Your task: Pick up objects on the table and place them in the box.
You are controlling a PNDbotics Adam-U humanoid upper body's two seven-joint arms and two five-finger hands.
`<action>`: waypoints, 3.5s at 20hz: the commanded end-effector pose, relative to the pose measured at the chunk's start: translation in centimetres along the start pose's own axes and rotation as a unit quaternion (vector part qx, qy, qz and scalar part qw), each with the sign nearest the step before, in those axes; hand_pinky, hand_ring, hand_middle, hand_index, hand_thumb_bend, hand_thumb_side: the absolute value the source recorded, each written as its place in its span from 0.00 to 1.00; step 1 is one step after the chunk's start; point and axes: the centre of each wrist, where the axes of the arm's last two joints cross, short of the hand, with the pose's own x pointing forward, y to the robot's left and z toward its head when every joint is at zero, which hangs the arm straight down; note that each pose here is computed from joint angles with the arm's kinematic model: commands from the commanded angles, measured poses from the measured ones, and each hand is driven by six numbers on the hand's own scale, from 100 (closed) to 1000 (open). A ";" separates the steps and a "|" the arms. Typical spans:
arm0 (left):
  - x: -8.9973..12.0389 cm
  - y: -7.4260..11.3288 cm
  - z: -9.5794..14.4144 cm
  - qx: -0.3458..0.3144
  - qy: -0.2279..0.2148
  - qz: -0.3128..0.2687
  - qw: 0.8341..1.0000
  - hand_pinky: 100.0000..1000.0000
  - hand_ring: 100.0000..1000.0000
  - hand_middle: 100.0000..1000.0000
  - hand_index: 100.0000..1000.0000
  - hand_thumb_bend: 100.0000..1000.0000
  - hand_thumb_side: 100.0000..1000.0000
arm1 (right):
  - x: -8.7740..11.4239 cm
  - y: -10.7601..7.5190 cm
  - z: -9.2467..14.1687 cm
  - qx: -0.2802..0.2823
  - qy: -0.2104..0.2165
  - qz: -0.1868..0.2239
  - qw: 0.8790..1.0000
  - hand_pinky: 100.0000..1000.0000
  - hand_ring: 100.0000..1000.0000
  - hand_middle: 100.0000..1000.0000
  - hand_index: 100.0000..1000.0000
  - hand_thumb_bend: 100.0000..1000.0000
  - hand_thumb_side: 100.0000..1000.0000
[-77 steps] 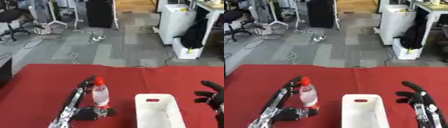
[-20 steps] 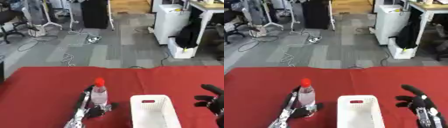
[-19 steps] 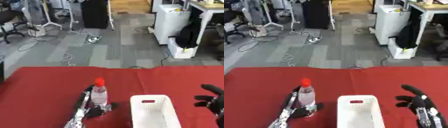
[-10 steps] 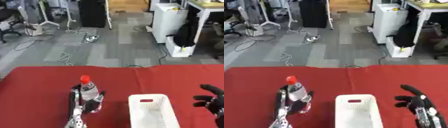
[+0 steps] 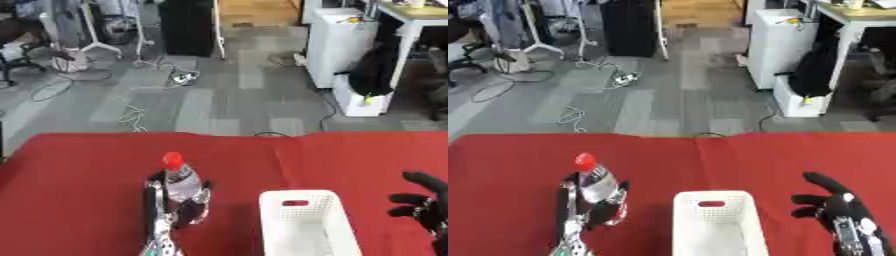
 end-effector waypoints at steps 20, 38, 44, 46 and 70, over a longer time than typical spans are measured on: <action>16.2 1.6 -2.1 -0.230 -0.108 0.145 0.956 0.00 0.00 0.00 0.06 0.30 0.00 | -0.7 -3.0 1.4 -0.044 0.020 0.065 0.997 0.56 0.64 0.80 0.84 0.00 0.81; 12.7 -2.3 1.0 -0.240 -0.082 0.138 0.957 0.00 0.00 0.00 0.06 0.26 0.00 | -0.8 -3.4 1.6 -0.056 0.024 0.078 0.995 0.56 0.64 0.80 0.84 0.00 0.81; 11.7 -3.6 1.9 -0.258 -0.105 0.103 0.955 0.00 0.00 0.00 0.07 0.18 0.00 | -0.8 -3.4 1.7 -0.059 0.026 0.079 0.995 0.56 0.64 0.80 0.84 0.00 0.81; 11.3 -3.8 2.1 -0.260 -0.119 0.087 0.954 0.00 0.00 0.00 0.08 0.07 0.00 | -0.9 -3.4 1.8 -0.061 0.026 0.080 0.995 0.56 0.65 0.79 0.84 0.00 0.81; 10.6 -4.2 2.3 -0.346 -0.231 0.026 0.909 0.87 0.95 0.91 0.98 0.79 0.86 | -1.1 -3.3 1.9 -0.062 0.030 0.078 0.995 0.56 0.65 0.79 0.84 0.00 0.76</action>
